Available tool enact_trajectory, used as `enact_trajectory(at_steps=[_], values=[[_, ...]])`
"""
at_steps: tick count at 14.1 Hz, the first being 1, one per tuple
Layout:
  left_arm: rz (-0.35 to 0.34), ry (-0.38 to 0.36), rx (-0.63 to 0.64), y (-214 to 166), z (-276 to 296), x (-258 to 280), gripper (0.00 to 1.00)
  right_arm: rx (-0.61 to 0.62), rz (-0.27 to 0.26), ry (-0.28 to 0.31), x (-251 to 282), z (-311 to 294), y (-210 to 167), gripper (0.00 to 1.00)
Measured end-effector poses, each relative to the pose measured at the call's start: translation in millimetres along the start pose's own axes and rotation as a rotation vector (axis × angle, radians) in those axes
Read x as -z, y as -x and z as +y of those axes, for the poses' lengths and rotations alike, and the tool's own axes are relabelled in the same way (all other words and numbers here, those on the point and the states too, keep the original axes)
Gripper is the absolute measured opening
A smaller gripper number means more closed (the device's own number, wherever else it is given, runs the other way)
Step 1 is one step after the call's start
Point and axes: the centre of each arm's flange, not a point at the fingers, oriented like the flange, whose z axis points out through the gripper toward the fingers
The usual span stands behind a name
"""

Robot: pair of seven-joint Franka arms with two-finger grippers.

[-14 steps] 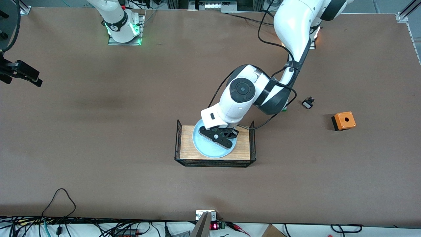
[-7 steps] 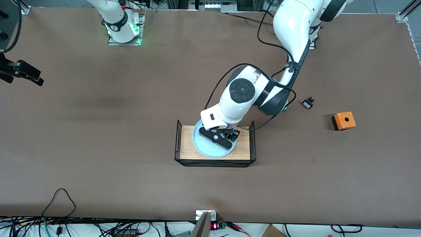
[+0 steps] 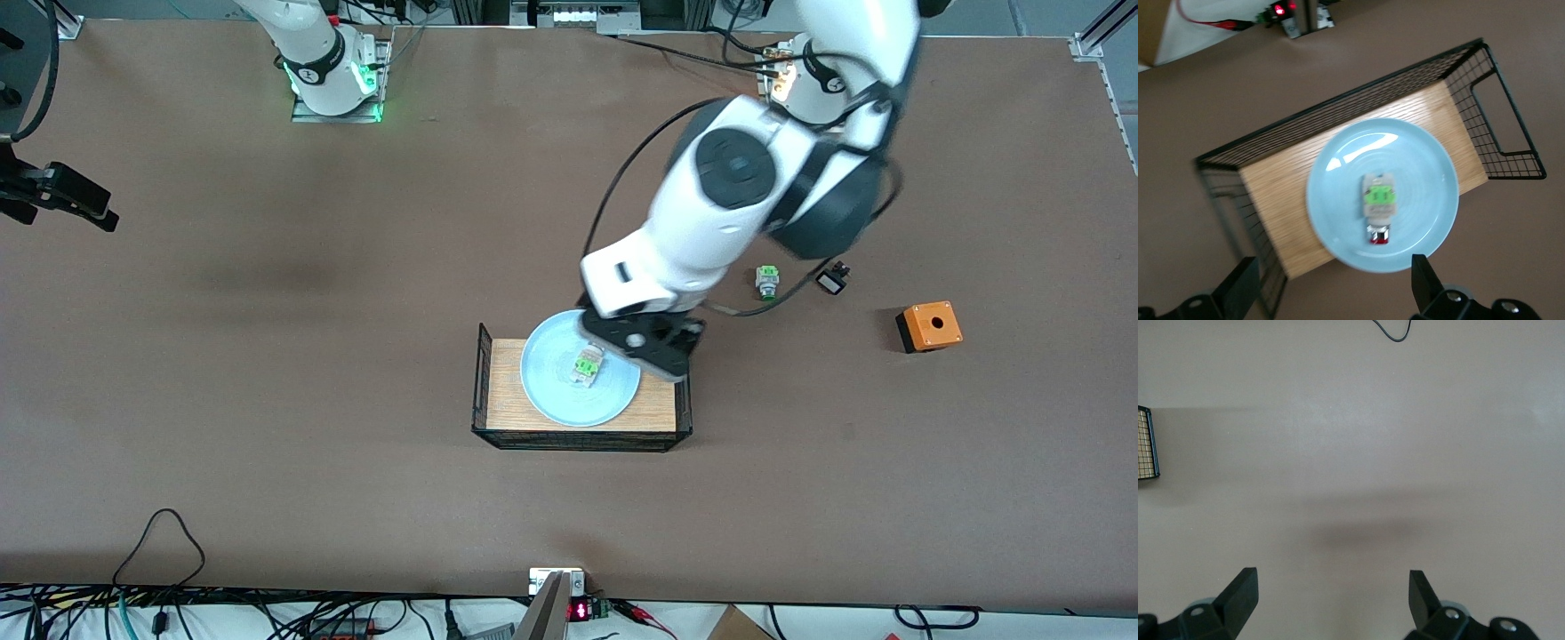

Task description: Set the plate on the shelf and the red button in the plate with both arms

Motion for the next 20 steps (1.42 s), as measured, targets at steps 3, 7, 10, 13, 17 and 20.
enact_trajectory(at_steps=[3,7,10,13,17,20], values=[[-0.077,-0.015,0.064,20.4,-49.5,55.4,1.00,0.001,0.000,0.000,0.1,0.0,0.1,1.00],[-0.201,-0.029,0.137,55.9,-99.0,106.6,1.00,0.003,-0.002,0.000,0.1,-0.4,0.4,1.00],[-0.271,-0.033,0.205,83.6,-140.7,141.0,1.00,0.003,-0.004,0.000,0.1,-0.3,0.7,1.00],[-0.286,-0.028,0.279,115.1,-193.7,169.1,1.00,0.004,-0.007,0.000,-0.2,-0.2,1.2,1.00],[-0.184,-0.027,0.347,164.4,-251.4,174.8,1.00,0.004,-0.008,0.000,-0.2,-0.1,1.3,1.00],[-0.153,-0.069,0.393,205.3,-271.1,161.4,1.00,0.003,-0.008,0.000,-0.2,-0.1,1.3,1.00]])
